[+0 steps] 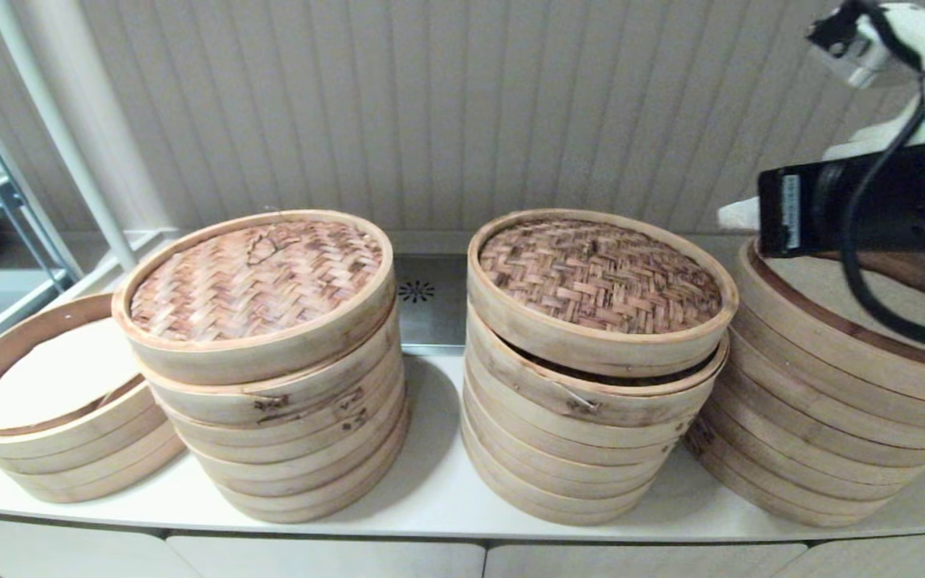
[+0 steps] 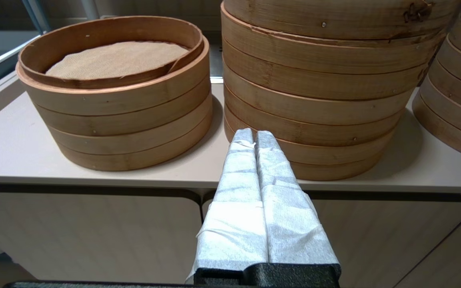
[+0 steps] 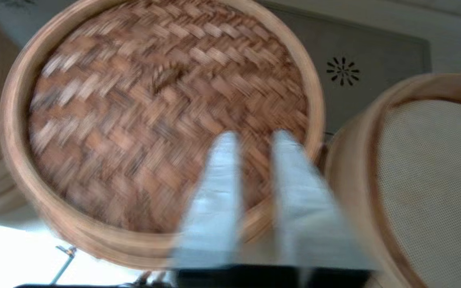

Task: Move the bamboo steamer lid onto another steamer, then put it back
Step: Pick up the steamer

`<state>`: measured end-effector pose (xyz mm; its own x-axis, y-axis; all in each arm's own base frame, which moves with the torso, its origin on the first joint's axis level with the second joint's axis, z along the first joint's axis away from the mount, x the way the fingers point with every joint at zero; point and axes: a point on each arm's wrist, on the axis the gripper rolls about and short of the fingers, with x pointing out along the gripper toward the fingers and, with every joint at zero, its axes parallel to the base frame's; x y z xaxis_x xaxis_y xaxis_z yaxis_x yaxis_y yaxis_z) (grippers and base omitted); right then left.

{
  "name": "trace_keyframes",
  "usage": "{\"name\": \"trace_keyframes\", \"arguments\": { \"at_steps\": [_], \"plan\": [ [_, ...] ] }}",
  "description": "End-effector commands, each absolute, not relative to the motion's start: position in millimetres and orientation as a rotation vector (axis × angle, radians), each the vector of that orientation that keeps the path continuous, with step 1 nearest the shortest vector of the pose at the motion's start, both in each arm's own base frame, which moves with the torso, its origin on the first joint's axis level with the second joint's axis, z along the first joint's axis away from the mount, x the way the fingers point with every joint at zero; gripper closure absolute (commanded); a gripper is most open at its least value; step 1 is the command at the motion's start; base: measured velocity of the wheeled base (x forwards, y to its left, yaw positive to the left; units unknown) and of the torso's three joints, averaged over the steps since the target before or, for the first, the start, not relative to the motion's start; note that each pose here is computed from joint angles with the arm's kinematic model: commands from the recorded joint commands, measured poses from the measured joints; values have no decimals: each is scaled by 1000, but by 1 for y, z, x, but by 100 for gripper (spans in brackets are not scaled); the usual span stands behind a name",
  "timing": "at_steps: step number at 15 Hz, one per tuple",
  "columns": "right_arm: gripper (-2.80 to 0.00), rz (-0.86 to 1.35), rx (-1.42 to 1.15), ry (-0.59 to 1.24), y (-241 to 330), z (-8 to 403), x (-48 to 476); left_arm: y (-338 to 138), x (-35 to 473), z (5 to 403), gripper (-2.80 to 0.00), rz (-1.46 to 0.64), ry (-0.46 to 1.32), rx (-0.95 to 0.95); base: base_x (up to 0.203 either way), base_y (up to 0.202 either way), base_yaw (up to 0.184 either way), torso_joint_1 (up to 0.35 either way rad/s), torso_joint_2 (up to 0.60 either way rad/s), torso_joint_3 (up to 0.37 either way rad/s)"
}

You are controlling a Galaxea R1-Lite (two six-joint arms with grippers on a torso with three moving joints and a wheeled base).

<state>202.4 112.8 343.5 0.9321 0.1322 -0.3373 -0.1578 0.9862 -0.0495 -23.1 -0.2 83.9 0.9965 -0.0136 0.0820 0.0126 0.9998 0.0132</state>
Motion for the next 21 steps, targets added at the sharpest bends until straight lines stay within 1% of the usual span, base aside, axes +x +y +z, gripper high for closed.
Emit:
{"name": "trace_keyframes", "arguments": {
  "at_steps": [1,5,9,16,18,21],
  "plan": [
    [-280,112,-114,395,140,326,235,0,-20,74,0,-14,-46,12,0,0,0,0,0,0],
    [-280,73,-94,407,166,313,266,0,-20,74,0,-14,-46,11,0,0,0,0,0,0],
    [-280,62,-64,369,187,297,293,0,-20,74,0,-14,-46,12,0,0,0,0,0,0],
    [-280,35,-40,362,195,291,304,0,-20,74,0,-14,-46,12,0,0,0,0,0,0],
    [0,31,-36,369,196,289,305,0,-20,74,0,-14,-46,12,0,0,0,0,0,0],
    [0,24,-17,384,195,284,305,0,-20,75,0,-15,-48,15,0,0,0,0,0,0]
  ]
}}
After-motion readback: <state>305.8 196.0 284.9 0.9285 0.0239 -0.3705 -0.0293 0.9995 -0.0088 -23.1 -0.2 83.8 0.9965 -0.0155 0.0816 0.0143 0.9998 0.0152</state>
